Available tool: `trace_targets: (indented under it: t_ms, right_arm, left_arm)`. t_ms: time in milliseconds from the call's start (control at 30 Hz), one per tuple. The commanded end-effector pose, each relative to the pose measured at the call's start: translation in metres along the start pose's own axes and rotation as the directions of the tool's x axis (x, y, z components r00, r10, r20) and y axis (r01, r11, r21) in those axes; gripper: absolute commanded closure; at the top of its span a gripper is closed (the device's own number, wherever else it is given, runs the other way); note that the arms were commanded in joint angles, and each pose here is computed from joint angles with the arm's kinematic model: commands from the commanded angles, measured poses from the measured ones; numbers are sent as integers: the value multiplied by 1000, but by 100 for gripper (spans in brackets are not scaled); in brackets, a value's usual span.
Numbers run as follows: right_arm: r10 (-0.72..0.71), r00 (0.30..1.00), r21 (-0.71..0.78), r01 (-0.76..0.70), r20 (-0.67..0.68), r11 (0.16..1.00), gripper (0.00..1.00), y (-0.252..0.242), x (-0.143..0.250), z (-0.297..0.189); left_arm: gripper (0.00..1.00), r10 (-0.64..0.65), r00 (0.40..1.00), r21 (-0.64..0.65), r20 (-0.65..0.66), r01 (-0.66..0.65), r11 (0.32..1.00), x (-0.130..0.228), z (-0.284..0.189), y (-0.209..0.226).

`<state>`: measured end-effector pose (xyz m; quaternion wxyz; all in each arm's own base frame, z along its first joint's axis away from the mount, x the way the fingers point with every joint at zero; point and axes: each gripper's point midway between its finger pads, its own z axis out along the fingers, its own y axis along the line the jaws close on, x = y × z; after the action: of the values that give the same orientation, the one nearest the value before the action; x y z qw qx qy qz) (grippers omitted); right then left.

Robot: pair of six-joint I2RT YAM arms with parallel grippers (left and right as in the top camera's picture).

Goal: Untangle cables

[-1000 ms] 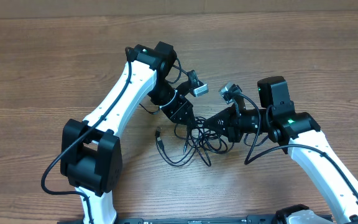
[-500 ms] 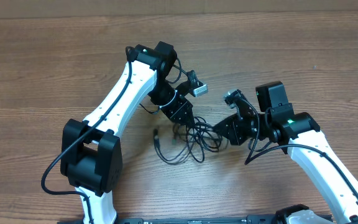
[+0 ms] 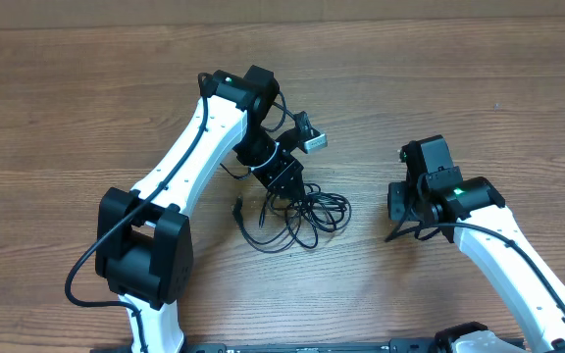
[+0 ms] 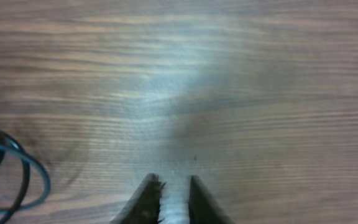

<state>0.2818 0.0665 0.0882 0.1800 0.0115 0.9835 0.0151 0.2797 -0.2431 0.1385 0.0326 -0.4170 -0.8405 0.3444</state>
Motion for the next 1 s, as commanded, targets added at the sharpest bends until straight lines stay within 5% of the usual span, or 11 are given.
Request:
trace_targets:
  t_ms: [0,133,200,267,467,700,767,900,967]
  right_arm:
    - [-49,999,-169,51,13,984,73,30,-4,-3]
    - [-344,928,-605,356,141,713,37,107,13,-38]
    - [-393,896,-667,424,208,612,34,120,18,-50]
    - [-415,880,-657,455,230,601,34,119,17,-49]
    - [-459,854,-495,517,245,698,44,97,2,-30]
    - [-463,841,-505,539,280,674,51,106,-1,-33]
    - [-470,836,-507,546,282,667,59,109,0,-34]
    - [-475,834,-505,550,282,665,92,110,1,-34]
    - [-470,839,-497,542,274,678,96,108,0,-32]
  left_arm:
    - [96,9,1000,0,14,-9,1000,0,-5,-9]
    - [96,10,1000,0,15,-10,1000,0,-5,-9]
    - [96,11,1000,1,17,-11,1000,-1,-5,-9]
    - [96,11,1000,14,25,-11,1000,-2,-5,-11]
    - [96,12,998,75,64,-17,997,-9,-6,-22]
    - [96,7,992,176,129,-30,984,-20,-9,-39]
    - [96,8,991,175,131,-31,984,-20,-9,-39]
    - [96,8,991,174,130,-31,984,-20,-9,-39]
    - [96,7,991,175,130,-30,984,-20,-9,-39]
